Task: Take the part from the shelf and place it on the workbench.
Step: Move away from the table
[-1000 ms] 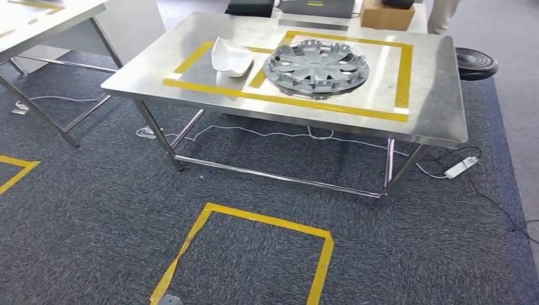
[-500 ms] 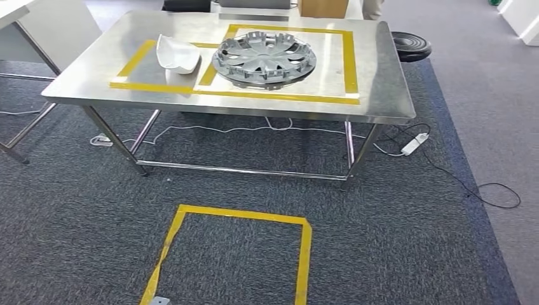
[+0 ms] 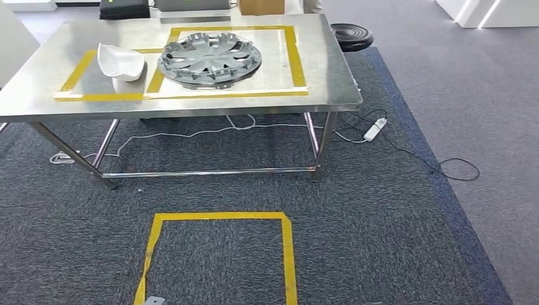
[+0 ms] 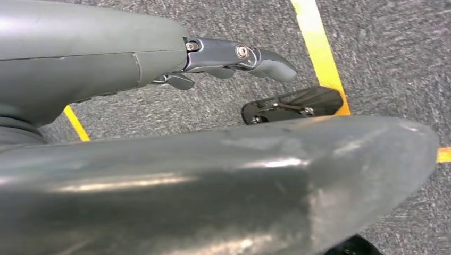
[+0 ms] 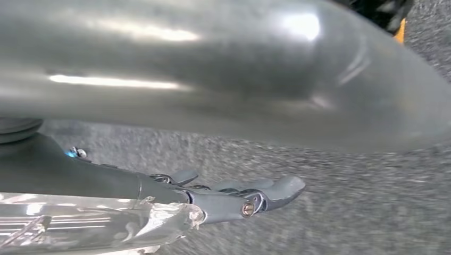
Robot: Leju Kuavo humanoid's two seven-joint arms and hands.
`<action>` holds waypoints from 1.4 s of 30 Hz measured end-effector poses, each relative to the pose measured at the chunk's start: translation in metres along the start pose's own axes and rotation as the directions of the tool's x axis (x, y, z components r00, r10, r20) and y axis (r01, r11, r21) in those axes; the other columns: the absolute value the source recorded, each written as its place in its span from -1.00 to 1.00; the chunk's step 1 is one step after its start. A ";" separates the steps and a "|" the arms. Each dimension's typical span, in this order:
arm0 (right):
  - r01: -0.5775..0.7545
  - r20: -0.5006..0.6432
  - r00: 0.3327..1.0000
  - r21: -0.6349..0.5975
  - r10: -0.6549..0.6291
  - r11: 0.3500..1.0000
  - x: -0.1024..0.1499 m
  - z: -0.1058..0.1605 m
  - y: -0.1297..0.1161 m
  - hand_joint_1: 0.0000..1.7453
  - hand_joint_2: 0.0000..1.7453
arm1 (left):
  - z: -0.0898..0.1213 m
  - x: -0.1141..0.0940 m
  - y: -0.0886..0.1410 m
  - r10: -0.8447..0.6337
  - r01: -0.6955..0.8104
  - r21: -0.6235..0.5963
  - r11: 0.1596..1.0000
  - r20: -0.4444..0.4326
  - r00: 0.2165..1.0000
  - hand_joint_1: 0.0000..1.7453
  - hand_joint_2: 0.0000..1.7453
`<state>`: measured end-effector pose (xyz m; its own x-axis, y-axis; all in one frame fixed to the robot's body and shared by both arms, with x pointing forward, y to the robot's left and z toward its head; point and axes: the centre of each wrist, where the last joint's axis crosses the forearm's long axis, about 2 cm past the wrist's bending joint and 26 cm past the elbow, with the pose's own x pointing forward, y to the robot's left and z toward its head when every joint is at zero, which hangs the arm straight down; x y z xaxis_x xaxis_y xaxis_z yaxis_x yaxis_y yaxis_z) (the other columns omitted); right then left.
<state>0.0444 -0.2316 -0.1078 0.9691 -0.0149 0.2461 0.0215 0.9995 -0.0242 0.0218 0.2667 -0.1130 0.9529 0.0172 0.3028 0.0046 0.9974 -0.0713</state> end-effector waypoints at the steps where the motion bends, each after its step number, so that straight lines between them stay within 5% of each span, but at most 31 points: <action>1: 0.028 0.000 1.000 -0.009 -0.028 1.000 -0.001 0.000 0.000 -1.00 -1.00 | 0.000 0.001 0.000 0.000 0.000 0.001 1.000 0.002 1.000 -1.00 -1.00; 18: 0.376 0.043 0.926 -0.052 -0.374 0.925 -0.010 0.000 -0.011 -1.00 -1.00 | 0.000 -0.002 -0.007 0.026 -0.026 0.019 0.999 -0.023 0.999 -1.00 -1.00; 25: 0.100 -0.048 0.994 -0.004 -0.100 0.995 -0.010 0.001 -0.004 -1.00 -1.00 | 0.000 -0.001 -0.008 -0.002 0.002 0.013 1.000 -0.025 1.000 -1.00 -1.00; 31: -0.178 0.059 0.983 0.015 0.177 0.984 -0.001 0.001 0.007 -1.00 -1.00 | -0.001 0.005 -0.010 -0.010 0.010 0.001 1.000 -0.035 0.999 -1.00 -1.00; 42: -0.208 0.104 0.973 0.032 0.204 0.978 0.002 0.001 0.011 -1.00 -1.00 | -0.001 0.003 -0.007 -0.011 0.011 -0.005 1.000 -0.035 0.999 -1.00 -1.00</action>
<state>0.0459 -0.2210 -0.1063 0.9223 0.1923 0.3352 -0.1885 0.9811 -0.0442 0.0244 0.2596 -0.1125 0.9627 0.0039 0.2705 0.0166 0.9972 -0.0732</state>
